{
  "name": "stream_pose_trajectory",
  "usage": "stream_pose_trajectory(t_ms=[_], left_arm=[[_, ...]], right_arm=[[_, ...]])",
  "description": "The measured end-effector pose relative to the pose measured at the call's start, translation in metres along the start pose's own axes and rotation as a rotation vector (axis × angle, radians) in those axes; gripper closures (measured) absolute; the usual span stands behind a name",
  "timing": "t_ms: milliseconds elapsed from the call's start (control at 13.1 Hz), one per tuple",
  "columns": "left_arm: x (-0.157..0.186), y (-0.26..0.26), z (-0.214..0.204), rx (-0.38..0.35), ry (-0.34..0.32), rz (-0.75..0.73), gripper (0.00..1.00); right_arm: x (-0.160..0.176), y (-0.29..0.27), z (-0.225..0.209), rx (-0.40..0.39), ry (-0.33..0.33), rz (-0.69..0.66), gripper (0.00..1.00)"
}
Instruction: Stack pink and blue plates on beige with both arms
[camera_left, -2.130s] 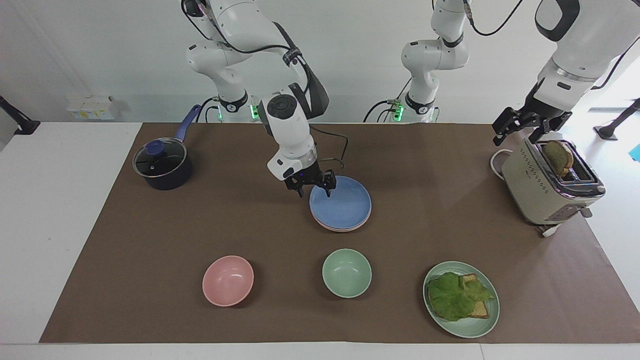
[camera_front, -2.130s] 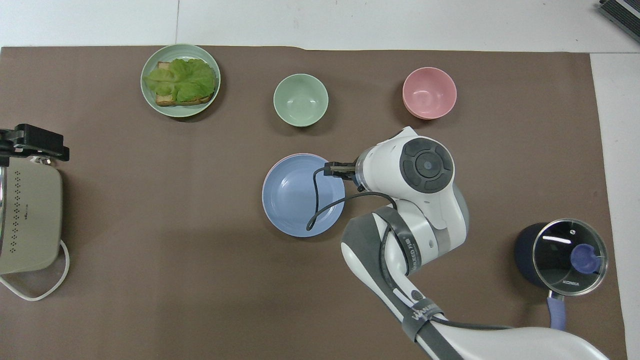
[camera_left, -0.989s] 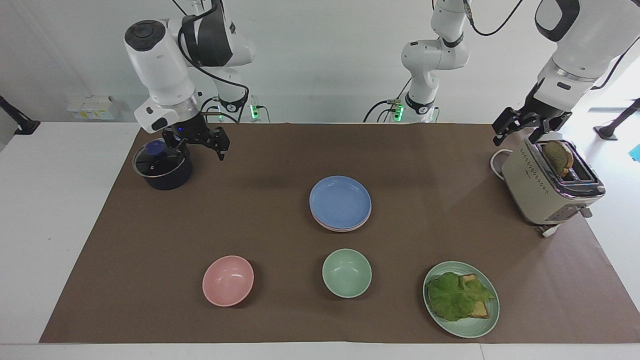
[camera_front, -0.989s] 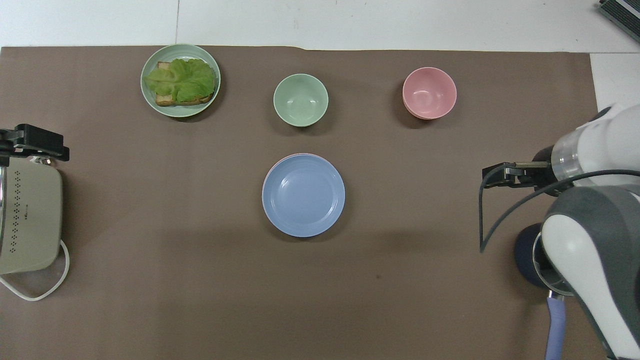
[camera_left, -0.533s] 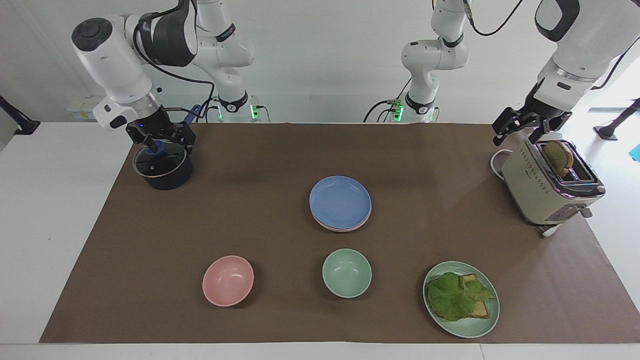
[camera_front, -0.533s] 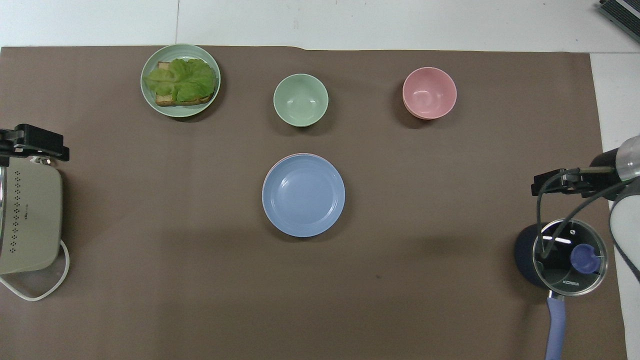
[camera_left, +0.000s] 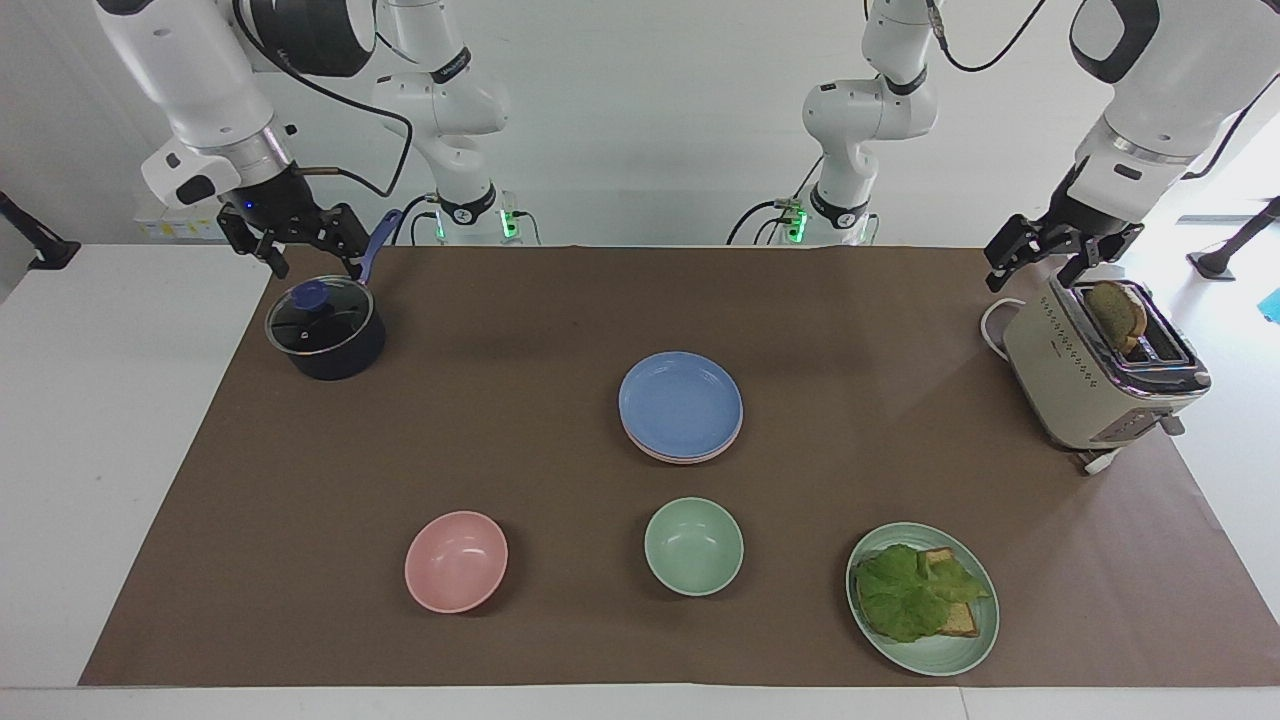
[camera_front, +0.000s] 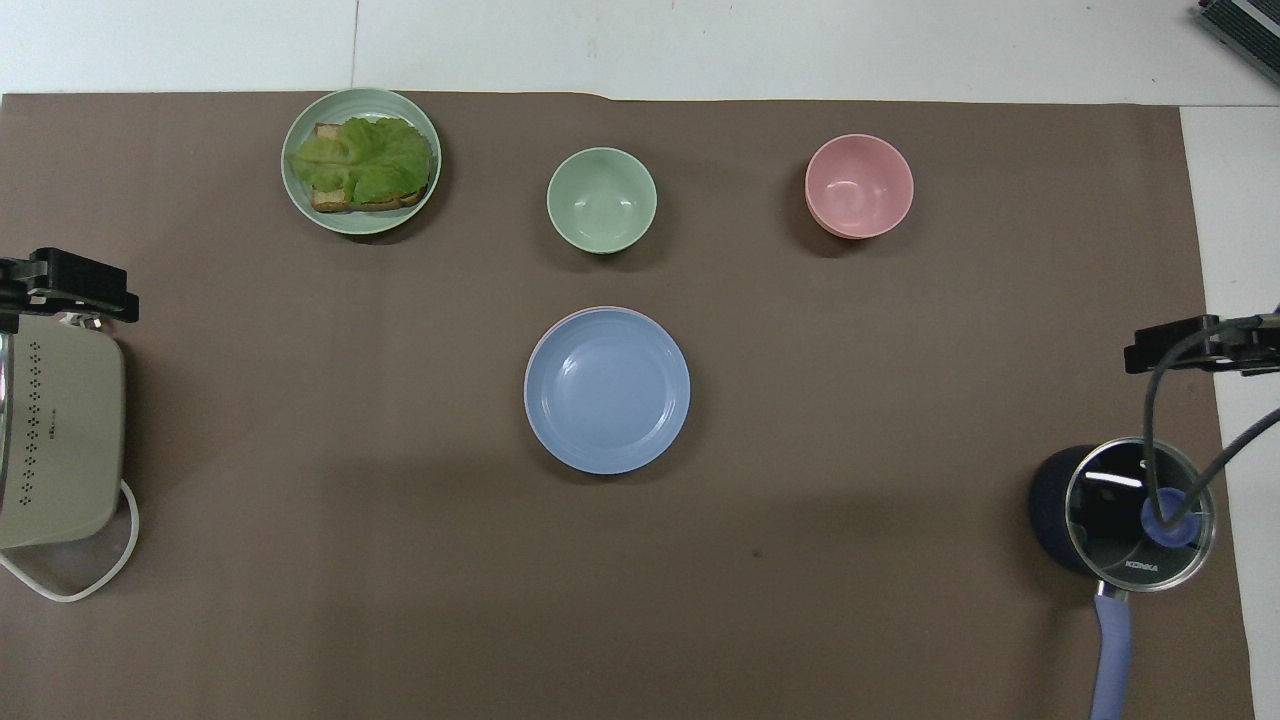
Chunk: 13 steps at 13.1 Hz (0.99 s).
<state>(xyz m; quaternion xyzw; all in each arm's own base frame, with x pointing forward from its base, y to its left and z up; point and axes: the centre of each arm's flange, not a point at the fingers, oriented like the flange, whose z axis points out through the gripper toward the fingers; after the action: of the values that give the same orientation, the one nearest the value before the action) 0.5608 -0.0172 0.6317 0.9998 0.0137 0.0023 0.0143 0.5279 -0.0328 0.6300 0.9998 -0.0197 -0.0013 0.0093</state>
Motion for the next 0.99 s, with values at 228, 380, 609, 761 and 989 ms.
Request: stream_pose_trajectory(t_ms=[228, 380, 609, 761, 989], left_arm=[[0.0, 0.0, 0.0, 0.0, 0.0, 0.0, 0.0], [0.0, 0.0, 0.0, 0.0, 0.0, 0.0, 0.0], [0.0, 0.0, 0.0, 0.0, 0.0, 0.0, 0.0], [0.0, 0.0, 0.0, 0.0, 0.0, 0.0, 0.0], [0.0, 0.0, 0.0, 0.0, 0.0, 0.0, 0.0]], right_arm=[[-0.01, -0.005, -0.036, -0.008, 0.002, -0.009, 0.0], [-0.015, -0.005, -0.049, -0.008, 0.007, -0.01, 0.0], [-0.016, -0.006, -0.043, -0.008, -0.008, -0.014, 0.0], [-0.016, -0.007, -0.039, -0.007, -0.015, -0.038, 0.0], [-0.017, -0.007, -0.037, -0.007, -0.019, -0.047, 0.0]])
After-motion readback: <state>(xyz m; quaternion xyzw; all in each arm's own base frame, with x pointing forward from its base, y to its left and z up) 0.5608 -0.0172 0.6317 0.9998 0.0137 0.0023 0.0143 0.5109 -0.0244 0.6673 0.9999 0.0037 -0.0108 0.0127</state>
